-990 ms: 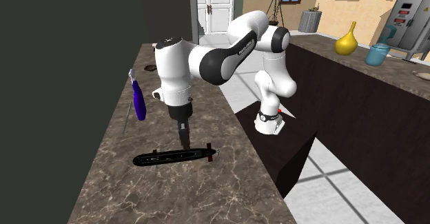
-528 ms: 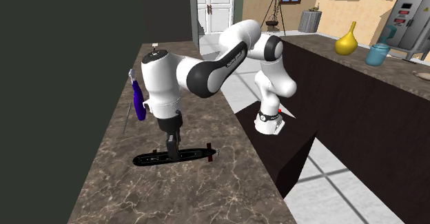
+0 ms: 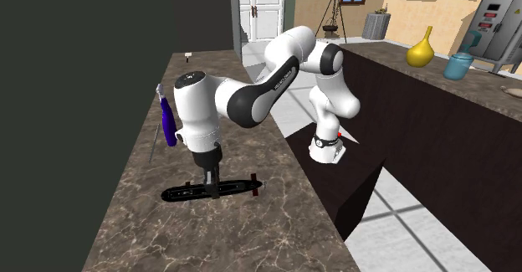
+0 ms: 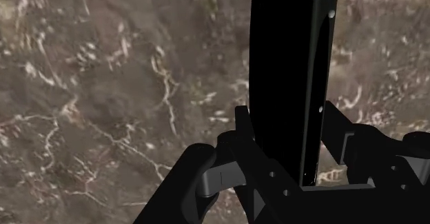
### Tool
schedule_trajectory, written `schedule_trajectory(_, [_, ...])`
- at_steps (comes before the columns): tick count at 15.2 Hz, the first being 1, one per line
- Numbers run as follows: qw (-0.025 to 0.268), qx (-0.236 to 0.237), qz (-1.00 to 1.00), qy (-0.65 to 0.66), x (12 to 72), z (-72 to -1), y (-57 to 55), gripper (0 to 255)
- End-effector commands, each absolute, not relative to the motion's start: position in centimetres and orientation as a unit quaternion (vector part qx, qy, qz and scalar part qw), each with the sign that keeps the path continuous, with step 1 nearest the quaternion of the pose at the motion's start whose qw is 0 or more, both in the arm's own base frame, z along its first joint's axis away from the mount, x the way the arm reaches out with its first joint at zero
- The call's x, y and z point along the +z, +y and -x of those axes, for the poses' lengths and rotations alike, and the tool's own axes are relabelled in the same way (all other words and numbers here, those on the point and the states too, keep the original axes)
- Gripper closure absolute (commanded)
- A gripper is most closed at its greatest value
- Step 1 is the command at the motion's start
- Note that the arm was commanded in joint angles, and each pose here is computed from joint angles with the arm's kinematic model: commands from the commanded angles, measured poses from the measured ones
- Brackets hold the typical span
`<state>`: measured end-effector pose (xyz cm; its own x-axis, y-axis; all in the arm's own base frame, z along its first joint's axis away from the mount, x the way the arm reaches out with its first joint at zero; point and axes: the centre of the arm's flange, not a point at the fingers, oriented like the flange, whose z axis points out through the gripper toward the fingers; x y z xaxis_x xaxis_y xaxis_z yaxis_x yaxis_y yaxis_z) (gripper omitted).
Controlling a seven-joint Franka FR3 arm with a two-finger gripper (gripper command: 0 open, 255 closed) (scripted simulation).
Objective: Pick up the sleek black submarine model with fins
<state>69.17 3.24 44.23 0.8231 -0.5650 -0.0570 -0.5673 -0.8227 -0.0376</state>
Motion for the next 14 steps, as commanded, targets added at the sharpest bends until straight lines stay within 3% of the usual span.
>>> schedule_trajectory(1, [0.026, 0.022, 0.954, 0.297, 44.2, -69.2, 3.2, 255])
schedule_trajectory(14, [0.026, 0.022, 0.954, 0.297, 47.9, -69.2, 3.3, 255])
